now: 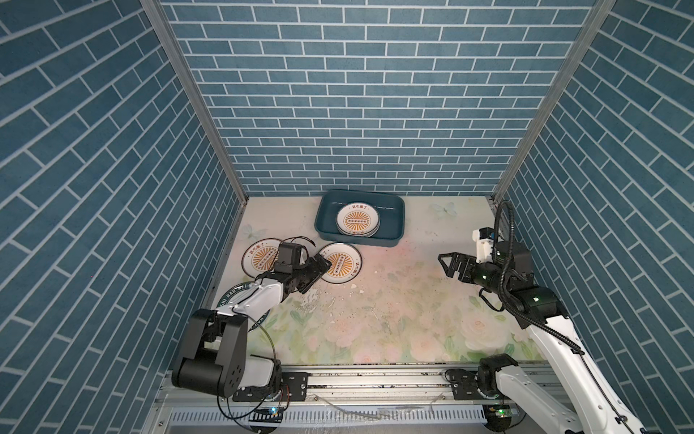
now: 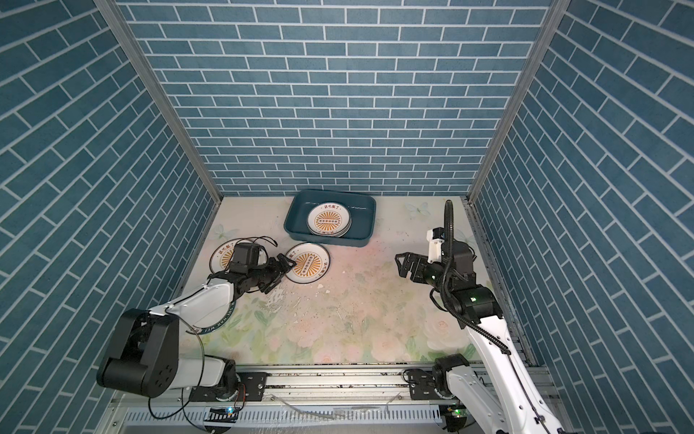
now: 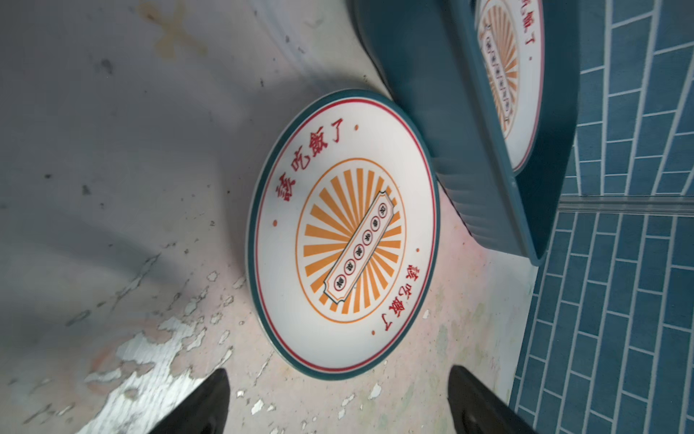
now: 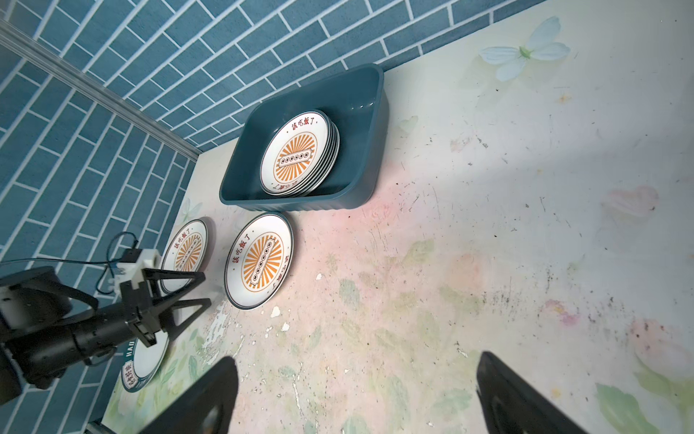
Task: Place the plates into the plastic bin on the countertop
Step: 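Withdraw the right gripper from the bin while the left moves to a sunburst plate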
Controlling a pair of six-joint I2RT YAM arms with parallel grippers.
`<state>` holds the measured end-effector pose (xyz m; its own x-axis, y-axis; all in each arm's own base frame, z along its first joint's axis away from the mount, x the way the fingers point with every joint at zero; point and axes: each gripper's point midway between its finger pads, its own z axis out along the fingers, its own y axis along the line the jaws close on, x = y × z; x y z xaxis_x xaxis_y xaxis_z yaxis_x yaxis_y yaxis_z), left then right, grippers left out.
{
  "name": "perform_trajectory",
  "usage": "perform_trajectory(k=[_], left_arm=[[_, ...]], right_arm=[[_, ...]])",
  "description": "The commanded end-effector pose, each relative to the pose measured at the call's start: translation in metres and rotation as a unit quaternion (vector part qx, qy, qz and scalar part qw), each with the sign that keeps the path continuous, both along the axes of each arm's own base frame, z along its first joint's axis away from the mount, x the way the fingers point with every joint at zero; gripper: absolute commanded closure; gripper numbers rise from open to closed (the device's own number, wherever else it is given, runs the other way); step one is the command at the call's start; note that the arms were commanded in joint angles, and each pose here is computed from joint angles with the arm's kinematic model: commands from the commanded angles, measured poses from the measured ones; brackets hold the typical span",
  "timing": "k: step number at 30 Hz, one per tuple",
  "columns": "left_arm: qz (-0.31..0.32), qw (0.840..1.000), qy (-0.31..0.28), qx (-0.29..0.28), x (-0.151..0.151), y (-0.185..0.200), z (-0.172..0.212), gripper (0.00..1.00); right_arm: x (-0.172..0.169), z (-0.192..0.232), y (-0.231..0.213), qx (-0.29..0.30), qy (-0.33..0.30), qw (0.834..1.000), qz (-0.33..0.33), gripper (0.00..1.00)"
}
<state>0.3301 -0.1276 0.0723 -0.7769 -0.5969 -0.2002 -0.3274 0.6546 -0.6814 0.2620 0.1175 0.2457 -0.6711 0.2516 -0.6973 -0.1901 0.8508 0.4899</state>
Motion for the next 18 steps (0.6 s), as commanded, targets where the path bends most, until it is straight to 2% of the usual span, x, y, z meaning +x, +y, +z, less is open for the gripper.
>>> perform_trajectory(k=[1,9,14,18], left_arm=[[0.014,0.999,-0.023,-0.018,0.009,-0.002,0.003,0.10],[0.026,1.000,-0.006,-0.002,-0.002,0.005,-0.019,0.12],[0.014,1.000,-0.003,-0.023,0.004,-0.003,-0.030,0.21],[0.028,0.999,0.014,-0.026,0.003,0.000,-0.046,0.28]], right_arm=[[-0.001,0.010,0.000,0.017,-0.003,1.000,-0.012,0.01],[0.001,0.017,-0.005,0.017,-0.015,0.999,-0.027,0.02],[0.006,0.018,-0.004,0.021,-0.013,0.999,-0.029,0.02],[0.006,0.018,-0.005,0.021,-0.013,0.999,-0.033,0.02]])
